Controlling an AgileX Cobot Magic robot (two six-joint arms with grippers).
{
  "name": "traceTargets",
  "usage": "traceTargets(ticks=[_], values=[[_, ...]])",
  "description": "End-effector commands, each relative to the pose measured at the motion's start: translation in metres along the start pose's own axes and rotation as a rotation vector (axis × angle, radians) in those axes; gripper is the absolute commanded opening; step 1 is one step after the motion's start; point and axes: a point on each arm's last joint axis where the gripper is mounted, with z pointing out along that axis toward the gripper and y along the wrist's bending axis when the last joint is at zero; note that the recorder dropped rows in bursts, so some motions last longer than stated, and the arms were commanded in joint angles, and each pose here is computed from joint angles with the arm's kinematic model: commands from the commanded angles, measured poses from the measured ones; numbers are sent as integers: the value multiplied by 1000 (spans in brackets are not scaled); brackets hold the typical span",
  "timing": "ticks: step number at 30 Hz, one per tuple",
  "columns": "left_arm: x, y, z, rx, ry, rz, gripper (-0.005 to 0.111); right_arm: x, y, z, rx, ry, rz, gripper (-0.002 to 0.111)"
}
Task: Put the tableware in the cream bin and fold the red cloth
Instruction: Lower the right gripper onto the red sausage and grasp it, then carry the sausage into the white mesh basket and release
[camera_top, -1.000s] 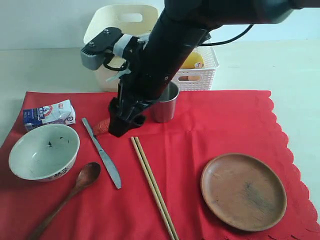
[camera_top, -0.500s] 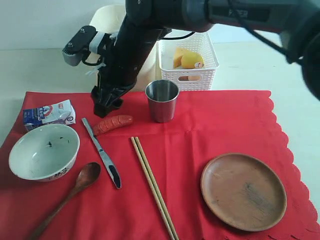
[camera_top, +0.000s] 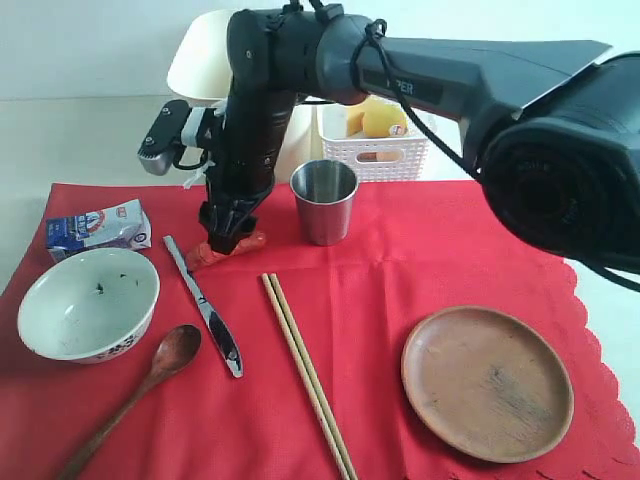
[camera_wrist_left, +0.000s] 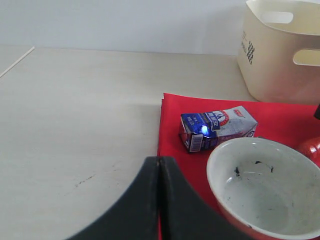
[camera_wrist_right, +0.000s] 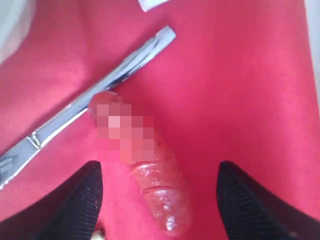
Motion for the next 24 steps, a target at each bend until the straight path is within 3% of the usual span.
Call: traceTargets(ticks=[1, 10, 20, 24], values=[[0, 0, 0, 6, -12, 0, 0, 3, -1, 11, -5, 30, -14, 62], [0, 0, 0, 6, -12, 0, 0, 9, -2, 30, -20, 62, -11, 58], [0, 0, 0, 6, -12, 0, 0, 8, -3, 25, 10, 63, -30, 0], [0, 0, 0, 6, -12, 0, 0, 3, -2, 11, 29, 42, -37, 0]])
